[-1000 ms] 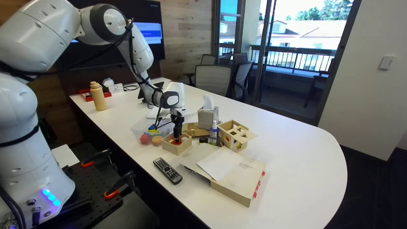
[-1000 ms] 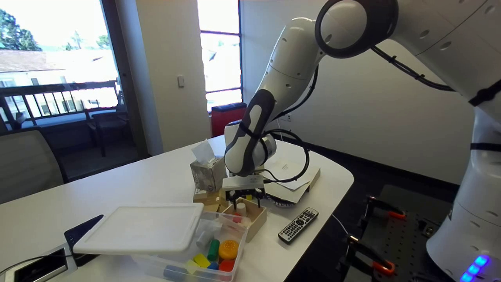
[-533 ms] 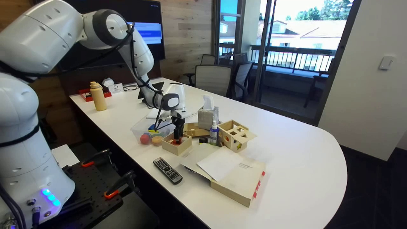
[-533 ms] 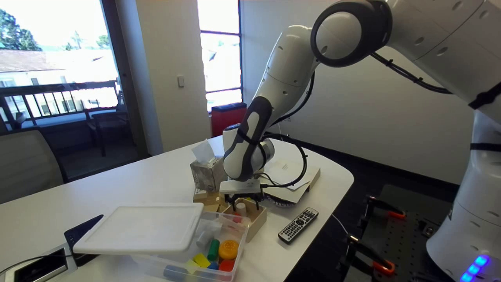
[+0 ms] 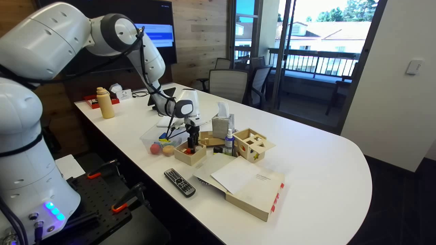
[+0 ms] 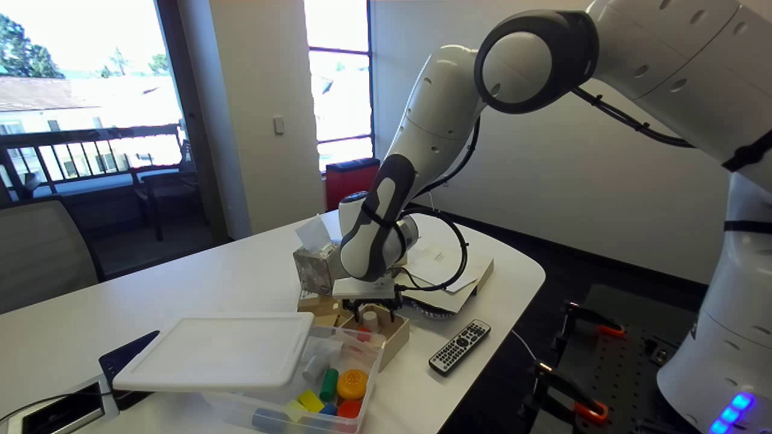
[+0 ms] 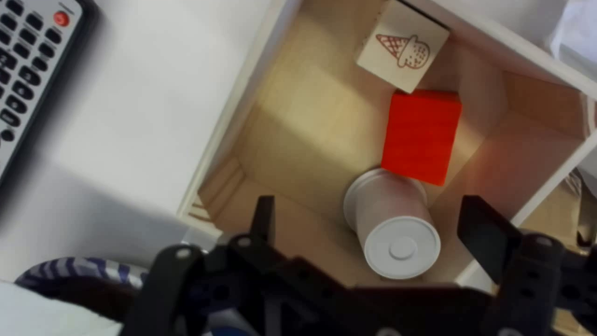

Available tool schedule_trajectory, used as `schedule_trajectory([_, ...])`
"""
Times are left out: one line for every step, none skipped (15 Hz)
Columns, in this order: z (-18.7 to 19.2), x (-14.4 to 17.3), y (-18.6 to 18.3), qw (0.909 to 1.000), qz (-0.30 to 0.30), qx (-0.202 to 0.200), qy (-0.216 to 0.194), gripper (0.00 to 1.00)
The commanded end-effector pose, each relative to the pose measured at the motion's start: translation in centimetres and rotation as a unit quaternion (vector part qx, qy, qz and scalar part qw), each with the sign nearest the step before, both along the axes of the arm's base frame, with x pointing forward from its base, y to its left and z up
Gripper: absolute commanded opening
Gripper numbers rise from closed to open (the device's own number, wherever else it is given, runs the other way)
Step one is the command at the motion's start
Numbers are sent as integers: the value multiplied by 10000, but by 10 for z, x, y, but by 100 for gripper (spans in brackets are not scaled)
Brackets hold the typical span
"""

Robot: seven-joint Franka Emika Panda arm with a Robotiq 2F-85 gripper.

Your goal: Take three blocks out of the wooden box and put them in the clear box on the left.

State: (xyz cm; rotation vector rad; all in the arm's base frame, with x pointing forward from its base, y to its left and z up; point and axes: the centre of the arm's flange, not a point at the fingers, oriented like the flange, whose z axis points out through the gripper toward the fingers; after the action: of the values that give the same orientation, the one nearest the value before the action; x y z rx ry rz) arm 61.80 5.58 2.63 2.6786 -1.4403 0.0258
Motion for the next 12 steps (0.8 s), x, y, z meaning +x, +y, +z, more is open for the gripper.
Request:
schedule_trajectory([0, 4, -2, 9997, -181, -148, -69, 100])
schedule_trajectory([-1, 3, -3, 9996, -230, -161, -73, 100])
schedule_trajectory([-2, 3, -5, 9995, -252, -167, -71, 100])
schedule_trajectory([-3, 2, -6, 9994, -293, -169, -71, 100])
schedule_trajectory([-4, 1, -7, 9993, -323, -178, -72, 100])
schedule_trajectory([-4, 1, -7, 9992, -334, -184, -71, 100])
schedule_trajectory([-4, 1, -8, 9992, -342, -195, -74, 100])
schedule_trajectory([-4, 1, -8, 9991, -354, -212, -84, 100])
schedule_trajectory([-4, 1, -9, 9990, -372, -225, -91, 100])
schedule_trajectory([-4, 1, -9, 9988, -414, -222, -97, 100])
schedule_trajectory([-4, 2, -9, 9986, -471, -222, -110, 100])
schedule_trajectory([-5, 2, -10, 9984, -499, -222, -118, 100])
